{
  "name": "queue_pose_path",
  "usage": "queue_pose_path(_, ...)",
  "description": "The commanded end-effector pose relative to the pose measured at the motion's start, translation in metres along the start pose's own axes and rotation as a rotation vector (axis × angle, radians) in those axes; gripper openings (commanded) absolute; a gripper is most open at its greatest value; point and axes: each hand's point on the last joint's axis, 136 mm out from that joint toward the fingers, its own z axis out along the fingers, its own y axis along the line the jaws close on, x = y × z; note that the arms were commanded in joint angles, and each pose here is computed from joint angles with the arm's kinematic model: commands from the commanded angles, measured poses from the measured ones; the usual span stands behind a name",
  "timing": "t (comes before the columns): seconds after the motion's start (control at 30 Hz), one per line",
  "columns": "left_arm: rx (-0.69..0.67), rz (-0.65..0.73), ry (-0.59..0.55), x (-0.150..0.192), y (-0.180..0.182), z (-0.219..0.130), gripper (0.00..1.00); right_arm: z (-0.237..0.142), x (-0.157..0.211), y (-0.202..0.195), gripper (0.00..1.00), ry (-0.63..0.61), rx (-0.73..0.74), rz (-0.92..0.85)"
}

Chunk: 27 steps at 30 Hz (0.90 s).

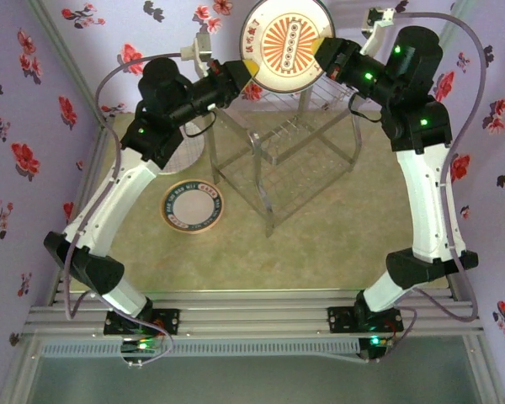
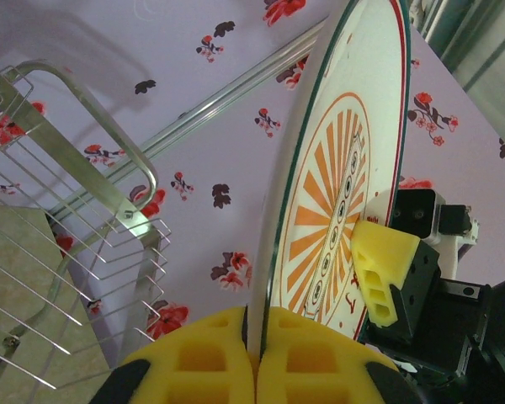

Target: Unload the plates from the dish rack

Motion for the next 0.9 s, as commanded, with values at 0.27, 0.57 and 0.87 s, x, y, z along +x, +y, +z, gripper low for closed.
queue_pose_path(0.27,0.124,0.062,-0.031,-0.016,-0.041,-0.009,0.00,-0.010,-0.002,0.006,0.57,-0.016,0.012,-0.071)
queue_pose_path(0.57,0.112,0.047,-0.100,-0.045,-0.045,-0.041,0.00,-0.038,-0.011,0.030,0.66,-0.147,0.036,-0.335)
queue_pose_path(0.87,-0.023,-0.041,-0.306,-0.090,0.006,-0.137,0.00,-0.035,0.042,0.079,0.73,-0.109,-0.033,-0.730)
